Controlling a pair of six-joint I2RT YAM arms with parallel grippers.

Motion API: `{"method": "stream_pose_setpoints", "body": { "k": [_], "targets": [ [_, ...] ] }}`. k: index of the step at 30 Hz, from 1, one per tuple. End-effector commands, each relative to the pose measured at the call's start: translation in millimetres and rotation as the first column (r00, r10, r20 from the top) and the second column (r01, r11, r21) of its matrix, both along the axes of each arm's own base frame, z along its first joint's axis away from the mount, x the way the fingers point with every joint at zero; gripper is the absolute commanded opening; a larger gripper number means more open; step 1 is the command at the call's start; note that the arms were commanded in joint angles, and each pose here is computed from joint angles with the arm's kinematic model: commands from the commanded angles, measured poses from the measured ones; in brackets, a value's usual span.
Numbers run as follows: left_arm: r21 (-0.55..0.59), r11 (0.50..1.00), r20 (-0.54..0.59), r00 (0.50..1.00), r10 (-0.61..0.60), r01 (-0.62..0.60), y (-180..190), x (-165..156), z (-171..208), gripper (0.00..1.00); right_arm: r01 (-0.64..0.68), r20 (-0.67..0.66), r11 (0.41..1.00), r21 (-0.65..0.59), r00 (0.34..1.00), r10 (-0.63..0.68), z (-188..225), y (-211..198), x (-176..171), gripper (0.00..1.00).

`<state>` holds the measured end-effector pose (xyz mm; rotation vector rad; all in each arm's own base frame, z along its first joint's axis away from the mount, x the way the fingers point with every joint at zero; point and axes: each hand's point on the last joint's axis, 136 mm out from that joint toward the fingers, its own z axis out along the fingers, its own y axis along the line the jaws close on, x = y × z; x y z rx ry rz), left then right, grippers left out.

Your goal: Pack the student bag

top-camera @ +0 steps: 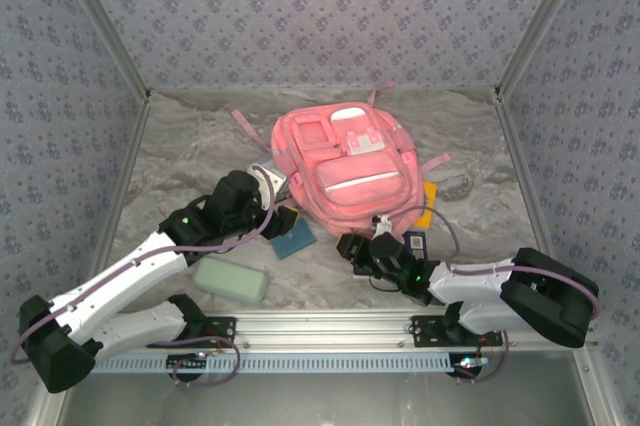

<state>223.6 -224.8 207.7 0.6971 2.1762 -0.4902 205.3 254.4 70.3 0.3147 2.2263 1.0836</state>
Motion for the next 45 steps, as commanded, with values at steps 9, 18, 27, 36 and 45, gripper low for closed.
{"method": "stream_pose_setpoints", "body": {
  "k": [9, 18, 27, 36, 45],
  "targets": [
    [-0.011, 1.0, 0.013, 1.0, 0.009, -0.009, 3, 0, 6, 0.61, 0.073, 0.039, 0.997, 0.008, 0.997, -0.073, 12, -11, 19, 0.1],
    [-0.018, 1.0, -0.015, 1.0, 0.022, -0.022, -2, 4, 4, 0.61, 0.027, 0.075, 0.996, -0.089, 0.997, -0.021, 20, -24, 11, 0.0],
    [0.044, 0.972, -0.074, 0.971, -0.227, 0.231, -52, -3, 2, 0.65, -0.137, 0.06, 0.959, -0.247, 0.986, 0.156, 24, -41, -16, 0.0],
    [0.347, 0.74, -0.055, 0.8, -0.598, 0.577, -119, -24, -37, 0.67, -0.224, 0.027, 0.931, -0.289, 0.97, 0.242, 23, -56, -30, 0.0],
    [0.407, 0.655, -0.07, 0.737, -0.673, 0.637, -157, -13, -63, 0.67, -0.217, 0.044, 0.951, -0.222, 0.972, 0.232, 32, -60, -25, 0.0]
  ]
}}
